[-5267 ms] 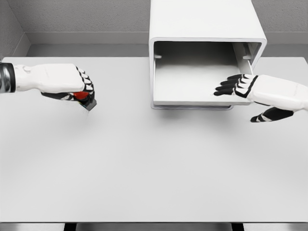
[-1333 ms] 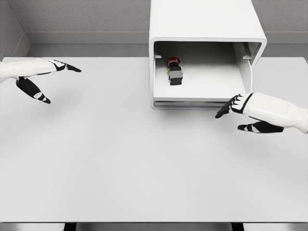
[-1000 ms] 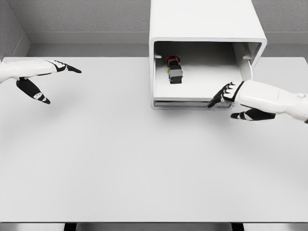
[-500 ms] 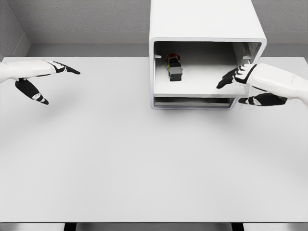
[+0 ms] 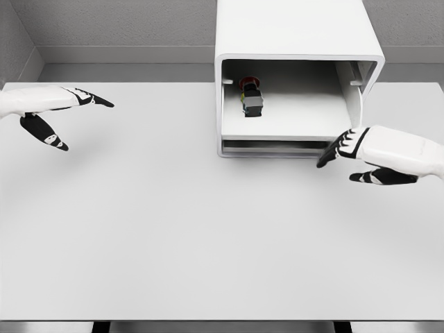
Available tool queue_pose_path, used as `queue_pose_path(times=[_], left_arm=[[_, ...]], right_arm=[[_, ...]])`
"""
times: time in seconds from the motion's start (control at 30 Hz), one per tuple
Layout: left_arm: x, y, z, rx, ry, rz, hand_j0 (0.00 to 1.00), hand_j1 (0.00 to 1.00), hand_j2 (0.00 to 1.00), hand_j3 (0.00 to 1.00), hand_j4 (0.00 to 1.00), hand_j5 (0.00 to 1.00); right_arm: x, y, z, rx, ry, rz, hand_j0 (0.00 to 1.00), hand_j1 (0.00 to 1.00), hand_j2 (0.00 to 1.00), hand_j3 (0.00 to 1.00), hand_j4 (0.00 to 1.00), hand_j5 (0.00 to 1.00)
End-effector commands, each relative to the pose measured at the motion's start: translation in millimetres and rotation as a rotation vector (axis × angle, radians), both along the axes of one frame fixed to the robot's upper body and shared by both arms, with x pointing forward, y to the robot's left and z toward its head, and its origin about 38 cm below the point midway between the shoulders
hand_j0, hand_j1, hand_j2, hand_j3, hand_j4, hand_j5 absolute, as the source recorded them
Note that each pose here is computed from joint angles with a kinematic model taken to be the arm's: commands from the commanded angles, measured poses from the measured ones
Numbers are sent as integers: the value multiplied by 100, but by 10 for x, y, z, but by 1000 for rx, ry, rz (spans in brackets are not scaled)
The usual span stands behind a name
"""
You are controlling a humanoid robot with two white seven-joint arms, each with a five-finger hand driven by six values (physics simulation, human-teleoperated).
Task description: Slide open multi-storey tabletop storage cabinets and put open load switch and slide close multi-storey tabletop storage cabinets
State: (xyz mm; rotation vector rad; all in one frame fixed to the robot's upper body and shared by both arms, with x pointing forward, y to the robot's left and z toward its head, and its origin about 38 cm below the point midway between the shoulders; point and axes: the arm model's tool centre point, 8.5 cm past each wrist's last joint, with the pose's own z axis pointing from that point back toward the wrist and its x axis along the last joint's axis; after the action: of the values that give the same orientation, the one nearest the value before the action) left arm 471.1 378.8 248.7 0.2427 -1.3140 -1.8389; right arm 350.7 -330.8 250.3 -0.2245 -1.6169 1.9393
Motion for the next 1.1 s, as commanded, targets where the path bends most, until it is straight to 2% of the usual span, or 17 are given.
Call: queue_pose_path(times=[0.0, 0.03, 0.2, 0.27, 0.37, 0.43, 0.57, 0.8, 0.83, 0.87, 0.9, 0.93, 1.07], left_arm=[[1, 5, 9, -6, 0, 4, 100, 100, 100, 100, 100, 100], [1, 5, 9, -6, 0, 4, 100, 100, 100, 100, 100, 100], [3, 4, 16, -6, -2, 4, 100, 100, 100, 100, 100, 100], [3, 4, 16, -6, -2, 4, 100, 100, 100, 100, 100, 100], [4, 5, 21, -7, -3, 4, 100, 100, 100, 100, 100, 100], [1, 5, 9, -6, 0, 4, 100, 100, 100, 100, 100, 100], [0, 0, 11, -7, 0, 3, 100, 100, 100, 100, 100, 100], [-1, 2, 8, -7, 0, 3, 100, 100, 100, 100, 100, 100], [-3, 3, 1, -7, 1, 3, 100, 100, 100, 100, 100, 100], [-3, 3, 1, -7, 1, 3, 100, 100, 100, 100, 100, 100], [-2, 4, 6, -8, 0, 4, 100, 100, 100, 100, 100, 100], [6, -28, 4, -13, -1, -2, 100, 100, 100, 100, 100, 100], [-9, -105, 5, -16, -4, -25, 100, 100, 100, 100, 100, 100]], right_arm=[[-21, 36, -132, -58, 22, 12, 72, 72, 72, 72, 72, 72], [-28, 57, -186, -86, 31, 21, 72, 72, 72, 72, 72, 72], [43, 128, -182, -75, 22, 31, 73, 73, 73, 73, 73, 73], [120, 216, -163, -64, 14, 47, 72, 72, 72, 72, 72, 72], [223, 192, -156, -46, 10, 24, 72, 72, 72, 72, 72, 72], [307, 262, -211, -49, 27, 35, 72, 72, 72, 72, 72, 72], [469, 219, -233, -32, 35, -1, 72, 72, 72, 72, 72, 72], [473, 232, -191, -31, 25, 4, 73, 73, 73, 73, 73, 73], [456, 255, -184, -34, 21, 13, 75, 75, 75, 75, 75, 75], [416, 330, -187, -43, 16, 38, 100, 100, 100, 100, 100, 100], [370, 408, -192, -47, 15, 66, 100, 100, 100, 100, 100, 100], [340, 459, -271, -54, 37, 84, 100, 100, 100, 100, 100, 100], [331, 460, -293, -55, 43, 85, 100, 100, 100, 100, 100, 100]])
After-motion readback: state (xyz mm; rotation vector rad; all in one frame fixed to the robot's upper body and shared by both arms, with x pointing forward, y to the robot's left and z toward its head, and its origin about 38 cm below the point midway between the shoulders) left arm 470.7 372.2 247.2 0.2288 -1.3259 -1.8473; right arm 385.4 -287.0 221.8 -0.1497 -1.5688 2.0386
